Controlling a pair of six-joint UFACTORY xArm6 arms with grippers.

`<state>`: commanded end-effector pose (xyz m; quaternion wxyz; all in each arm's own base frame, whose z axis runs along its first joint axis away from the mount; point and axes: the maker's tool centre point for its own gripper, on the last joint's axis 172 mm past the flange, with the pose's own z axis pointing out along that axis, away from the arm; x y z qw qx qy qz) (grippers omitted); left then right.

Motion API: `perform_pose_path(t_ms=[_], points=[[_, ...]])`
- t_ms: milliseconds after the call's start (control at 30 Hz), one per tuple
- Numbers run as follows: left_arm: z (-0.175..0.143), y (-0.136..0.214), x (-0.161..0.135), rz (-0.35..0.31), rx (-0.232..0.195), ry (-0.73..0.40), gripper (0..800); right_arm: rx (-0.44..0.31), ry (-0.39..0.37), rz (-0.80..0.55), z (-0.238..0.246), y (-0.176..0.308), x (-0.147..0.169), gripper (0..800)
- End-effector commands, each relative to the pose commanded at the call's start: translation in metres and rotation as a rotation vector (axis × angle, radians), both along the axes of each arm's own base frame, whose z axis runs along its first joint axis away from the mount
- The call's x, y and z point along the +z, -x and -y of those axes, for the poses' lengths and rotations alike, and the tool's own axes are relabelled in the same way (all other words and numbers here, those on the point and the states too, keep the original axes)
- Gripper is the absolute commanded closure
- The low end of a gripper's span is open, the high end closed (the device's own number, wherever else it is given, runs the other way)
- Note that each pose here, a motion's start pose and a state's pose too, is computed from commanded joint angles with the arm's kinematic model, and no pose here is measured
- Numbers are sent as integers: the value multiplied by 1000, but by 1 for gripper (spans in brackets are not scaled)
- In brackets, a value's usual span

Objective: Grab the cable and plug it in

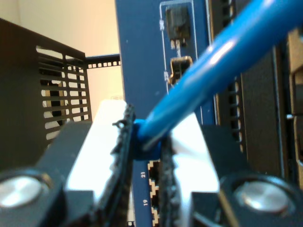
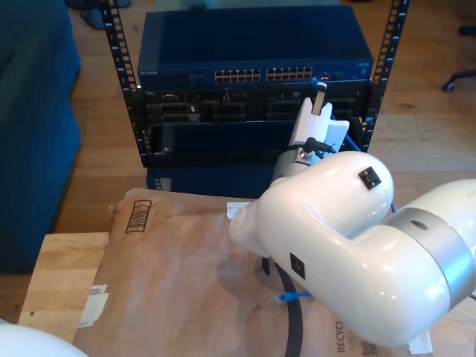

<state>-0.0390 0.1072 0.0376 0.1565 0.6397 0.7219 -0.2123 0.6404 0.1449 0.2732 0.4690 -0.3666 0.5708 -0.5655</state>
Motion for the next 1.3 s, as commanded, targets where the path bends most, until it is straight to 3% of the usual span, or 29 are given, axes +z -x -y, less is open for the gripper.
perform_pose_path(t_ms=[867,1300], points=[[0,0,0,0,0,0,0,9,5,11,-4,-7,0,800],[0,0,0,0,0,0,0,35,52,12,-6,-12,2,800]])
